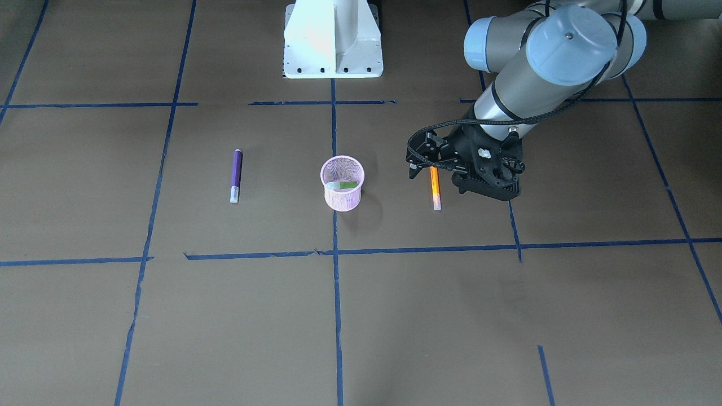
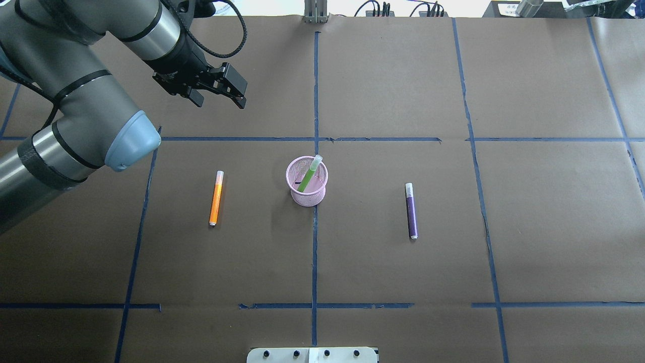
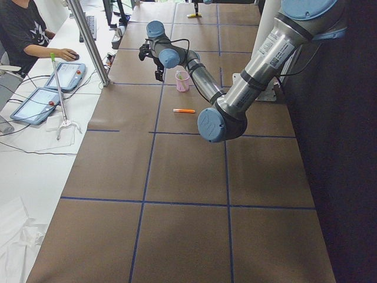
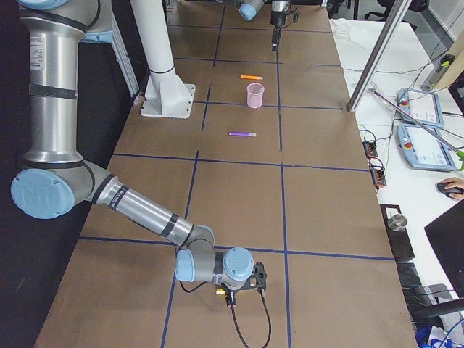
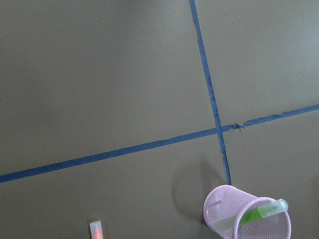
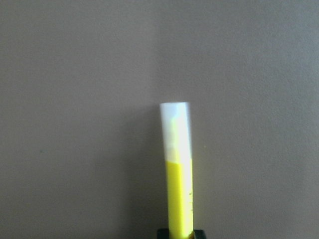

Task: Collect pens into pen holder
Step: 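Move the left gripper back toward the orange highlighter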

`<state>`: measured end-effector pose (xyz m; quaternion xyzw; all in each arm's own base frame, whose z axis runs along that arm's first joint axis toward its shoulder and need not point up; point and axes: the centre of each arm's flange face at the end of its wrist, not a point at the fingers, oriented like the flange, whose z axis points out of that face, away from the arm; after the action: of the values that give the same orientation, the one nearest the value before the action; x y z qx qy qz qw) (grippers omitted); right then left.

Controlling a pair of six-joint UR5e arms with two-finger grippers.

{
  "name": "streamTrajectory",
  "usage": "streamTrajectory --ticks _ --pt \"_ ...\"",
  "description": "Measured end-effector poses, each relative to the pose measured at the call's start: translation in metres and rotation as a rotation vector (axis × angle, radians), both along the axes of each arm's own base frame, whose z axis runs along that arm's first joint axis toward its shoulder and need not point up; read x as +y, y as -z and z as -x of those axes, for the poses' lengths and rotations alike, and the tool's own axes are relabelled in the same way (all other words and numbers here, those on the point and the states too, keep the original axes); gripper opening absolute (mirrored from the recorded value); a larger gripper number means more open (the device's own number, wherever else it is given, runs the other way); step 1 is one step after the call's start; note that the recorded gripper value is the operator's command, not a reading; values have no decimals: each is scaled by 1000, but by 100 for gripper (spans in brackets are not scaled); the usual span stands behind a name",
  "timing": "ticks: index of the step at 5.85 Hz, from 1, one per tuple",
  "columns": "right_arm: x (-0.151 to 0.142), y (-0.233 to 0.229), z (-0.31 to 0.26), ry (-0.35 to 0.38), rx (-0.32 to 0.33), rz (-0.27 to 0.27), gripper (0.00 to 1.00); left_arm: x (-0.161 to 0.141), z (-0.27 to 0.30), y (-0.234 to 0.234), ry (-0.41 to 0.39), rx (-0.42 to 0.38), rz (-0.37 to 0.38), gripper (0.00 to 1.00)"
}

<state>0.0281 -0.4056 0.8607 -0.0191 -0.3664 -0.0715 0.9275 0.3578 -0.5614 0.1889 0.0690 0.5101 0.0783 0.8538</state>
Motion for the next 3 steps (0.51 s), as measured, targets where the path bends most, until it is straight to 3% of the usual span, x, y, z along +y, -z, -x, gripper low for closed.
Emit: streamTrajectory --ticks 3 --pt "-10 12 1 -2 -7 -26 1 1 2 1 2 3 -4 100"
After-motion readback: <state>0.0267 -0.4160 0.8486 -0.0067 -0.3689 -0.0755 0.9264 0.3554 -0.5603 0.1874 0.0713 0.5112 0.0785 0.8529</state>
